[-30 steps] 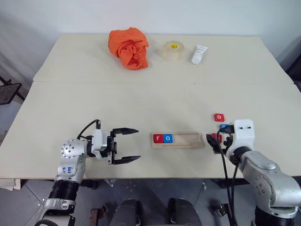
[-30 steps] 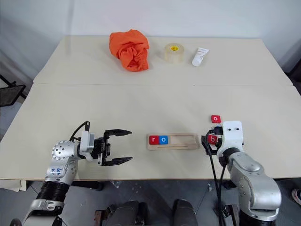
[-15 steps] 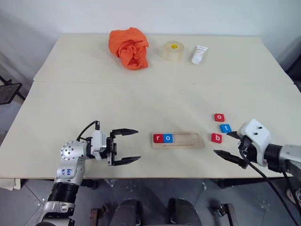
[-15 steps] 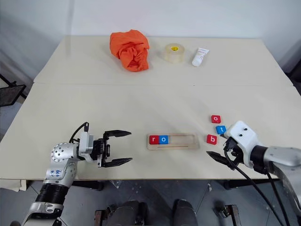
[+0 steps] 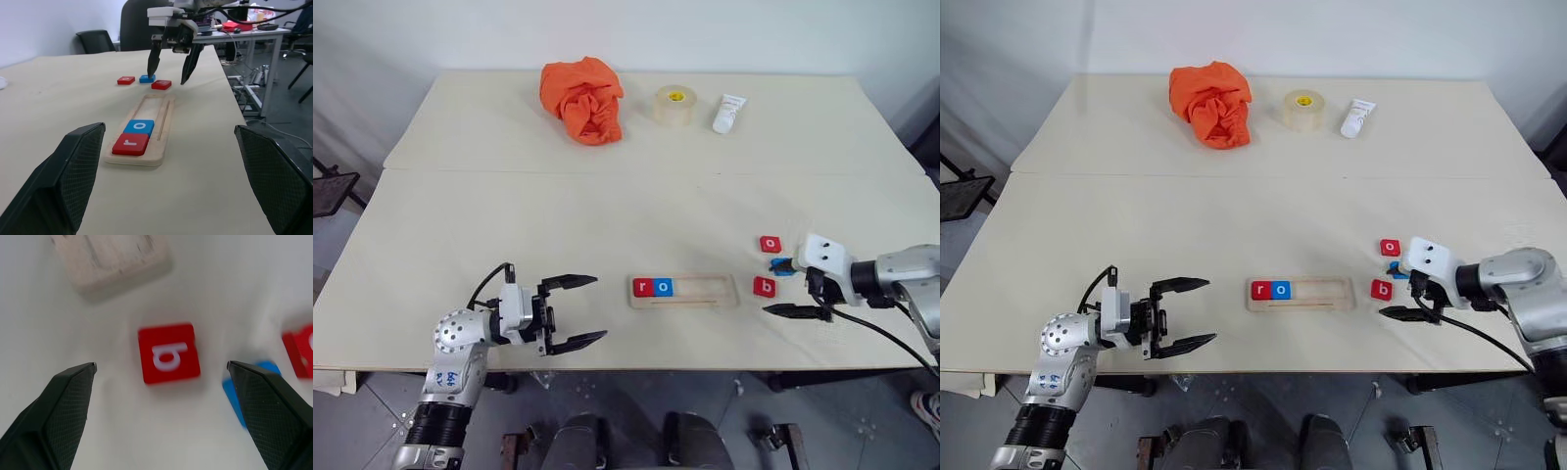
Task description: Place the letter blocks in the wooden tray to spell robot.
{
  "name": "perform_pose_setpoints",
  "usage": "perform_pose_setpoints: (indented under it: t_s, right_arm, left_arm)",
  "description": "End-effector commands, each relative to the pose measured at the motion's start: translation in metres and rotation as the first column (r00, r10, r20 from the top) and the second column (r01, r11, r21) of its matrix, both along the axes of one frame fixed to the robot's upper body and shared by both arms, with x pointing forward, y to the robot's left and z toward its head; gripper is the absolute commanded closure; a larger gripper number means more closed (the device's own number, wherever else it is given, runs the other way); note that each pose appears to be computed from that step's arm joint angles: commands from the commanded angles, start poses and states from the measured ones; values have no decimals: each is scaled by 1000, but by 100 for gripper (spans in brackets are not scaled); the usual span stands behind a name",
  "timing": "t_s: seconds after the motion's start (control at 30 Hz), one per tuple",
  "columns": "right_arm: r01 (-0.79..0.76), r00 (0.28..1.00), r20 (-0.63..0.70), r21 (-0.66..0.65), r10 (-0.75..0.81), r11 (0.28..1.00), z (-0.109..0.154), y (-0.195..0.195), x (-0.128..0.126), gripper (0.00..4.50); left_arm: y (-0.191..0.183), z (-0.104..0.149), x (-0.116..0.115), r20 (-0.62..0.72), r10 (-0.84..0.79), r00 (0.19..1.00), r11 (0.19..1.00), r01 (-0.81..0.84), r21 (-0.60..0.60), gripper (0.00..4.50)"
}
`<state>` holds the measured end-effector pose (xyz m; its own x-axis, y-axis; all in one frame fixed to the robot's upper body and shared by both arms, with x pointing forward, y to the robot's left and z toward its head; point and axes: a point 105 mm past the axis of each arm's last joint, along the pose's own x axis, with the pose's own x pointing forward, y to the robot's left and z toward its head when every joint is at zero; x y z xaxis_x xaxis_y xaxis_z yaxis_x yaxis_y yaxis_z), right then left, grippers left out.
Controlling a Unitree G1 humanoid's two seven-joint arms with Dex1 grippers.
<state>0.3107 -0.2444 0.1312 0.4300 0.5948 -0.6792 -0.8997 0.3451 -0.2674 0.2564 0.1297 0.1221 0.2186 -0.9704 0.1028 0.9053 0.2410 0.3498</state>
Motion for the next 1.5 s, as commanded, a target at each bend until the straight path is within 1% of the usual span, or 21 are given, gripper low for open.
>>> perform_pose_setpoints:
  t_s: [0.03,0.3,0.47,0.57,0.8,0.83,0.93,1.0,1.1,1.17,1.23,1.4,1.5]
  right_arm:
    - [-31,1000,3,-6,31,999,3,3,1,2]
    - [-28,999,-32,-44,27,999,-6,2,2,2]
    - [-4,1000,-23,-62,3,998,-6,-3,8,2]
    - [6,1000,-29,-74,-8,997,-8,-5,9,62]
    - [9,1000,-1,-75,-9,997,-4,-2,9,292]
    - [6,1000,9,-78,-5,997,-2,0,8,304]
    - [-15,1000,26,-69,17,997,8,8,6,304]
    - [-31,998,51,-39,33,999,19,18,6,304]
    - [-78,994,68,-32,80,996,41,42,4,304]
    - [-109,993,51,-31,110,994,49,57,1,304]
    - [-109,994,22,-47,111,993,50,67,2,304]
    - [-191,981,9,-66,192,979,50,102,3,304]
    - [-211,977,2,-74,212,975,49,111,4,304]
  left_arm:
    - [4,8,-4,36,24,999,1000,-24,-4,0]
    - [5,8,-5,37,41,998,999,-41,-5,0]
    - [5,8,-4,38,46,998,999,-46,-3,0]
    - [5,8,-4,40,47,998,999,-47,-4,0]
    - [4,8,-3,42,41,998,999,-41,-2,0]
    - [4,8,-3,41,37,998,999,-37,-1,0]
    - [5,7,-1,39,29,999,1000,-29,3,0]
    - [6,7,1,37,22,999,1000,-22,9,0]
    - [8,6,6,37,12,999,1000,-13,21,0]
    - [9,6,9,41,6,999,1000,-7,24,0]
    - [9,5,12,44,1,999,1000,-2,26,0]
    - [8,5,17,52,-10,999,1000,8,27,0]
    - [7,5,19,56,-12,998,1000,11,26,0]
